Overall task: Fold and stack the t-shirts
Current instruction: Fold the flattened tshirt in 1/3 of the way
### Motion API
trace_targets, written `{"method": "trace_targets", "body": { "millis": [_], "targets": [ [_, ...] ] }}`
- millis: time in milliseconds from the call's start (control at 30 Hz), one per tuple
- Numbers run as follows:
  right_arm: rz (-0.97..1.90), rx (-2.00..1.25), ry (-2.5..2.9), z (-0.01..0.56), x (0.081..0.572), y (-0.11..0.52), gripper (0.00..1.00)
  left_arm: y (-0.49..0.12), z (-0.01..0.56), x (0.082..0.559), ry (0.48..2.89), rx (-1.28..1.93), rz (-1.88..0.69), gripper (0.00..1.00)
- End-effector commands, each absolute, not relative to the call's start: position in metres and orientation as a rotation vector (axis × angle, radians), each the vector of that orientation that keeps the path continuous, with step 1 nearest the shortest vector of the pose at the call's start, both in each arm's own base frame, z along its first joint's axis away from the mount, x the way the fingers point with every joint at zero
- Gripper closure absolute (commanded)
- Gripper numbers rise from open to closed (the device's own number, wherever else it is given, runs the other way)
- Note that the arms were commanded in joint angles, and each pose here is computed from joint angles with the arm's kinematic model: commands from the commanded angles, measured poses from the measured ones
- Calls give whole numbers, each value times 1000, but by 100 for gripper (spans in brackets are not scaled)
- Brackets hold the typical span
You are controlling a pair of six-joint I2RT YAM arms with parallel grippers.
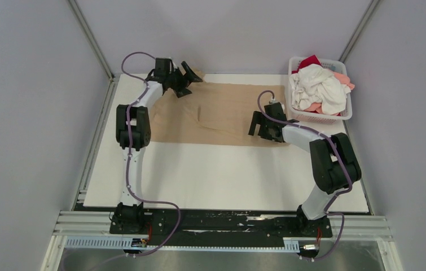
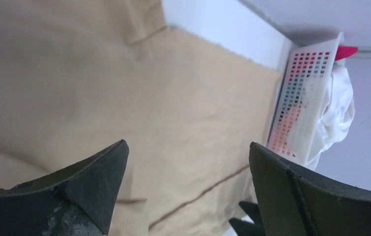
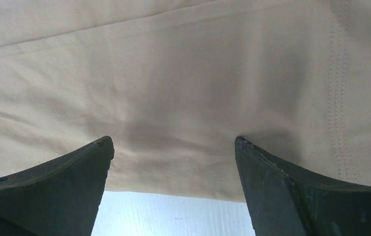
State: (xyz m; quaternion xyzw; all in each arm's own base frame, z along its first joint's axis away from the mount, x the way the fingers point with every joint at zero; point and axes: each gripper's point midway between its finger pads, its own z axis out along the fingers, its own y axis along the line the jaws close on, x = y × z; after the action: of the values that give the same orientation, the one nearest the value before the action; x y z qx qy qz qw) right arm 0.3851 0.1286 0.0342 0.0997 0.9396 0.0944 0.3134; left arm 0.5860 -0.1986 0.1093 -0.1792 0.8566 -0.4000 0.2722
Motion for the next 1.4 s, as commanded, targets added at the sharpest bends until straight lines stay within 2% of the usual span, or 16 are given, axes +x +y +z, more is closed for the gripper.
{"method": "trace_targets", "body": {
  "millis": [0, 167, 333, 467, 600, 833, 933, 1200, 1367],
  "targets": [
    [245, 267, 2432, 46, 393, 125, 0, -209, 110, 602, 2353, -482, -1037, 0],
    [219, 273, 2419, 50, 393, 121, 0, -191, 127, 593, 2342, -418, -866, 0],
    [217, 278, 2403, 55, 397, 120, 0, -151, 188, 569, 2243, -401, -620, 0],
    [194, 281, 2398, 54, 401, 118, 0, -130, 209, 546, 2197, -405, -509, 0],
    [160, 302, 2405, 48, 402, 113, 0, -117, 184, 512, 2255, -444, -446, 0],
    [135, 304, 2450, 30, 396, 109, 0, -105, 83, 443, 2445, -573, -426, 0],
    [117, 320, 2472, 22, 386, 106, 0, -102, 57, 426, 2496, -616, -426, 0],
    [148, 329, 2577, 9, 321, 105, 0, -91, 18, 363, 2595, -716, -368, 0],
    [171, 316, 2687, 7, 262, 109, 0, -92, 6, 286, 2648, -841, -428, 0]
  ]
}}
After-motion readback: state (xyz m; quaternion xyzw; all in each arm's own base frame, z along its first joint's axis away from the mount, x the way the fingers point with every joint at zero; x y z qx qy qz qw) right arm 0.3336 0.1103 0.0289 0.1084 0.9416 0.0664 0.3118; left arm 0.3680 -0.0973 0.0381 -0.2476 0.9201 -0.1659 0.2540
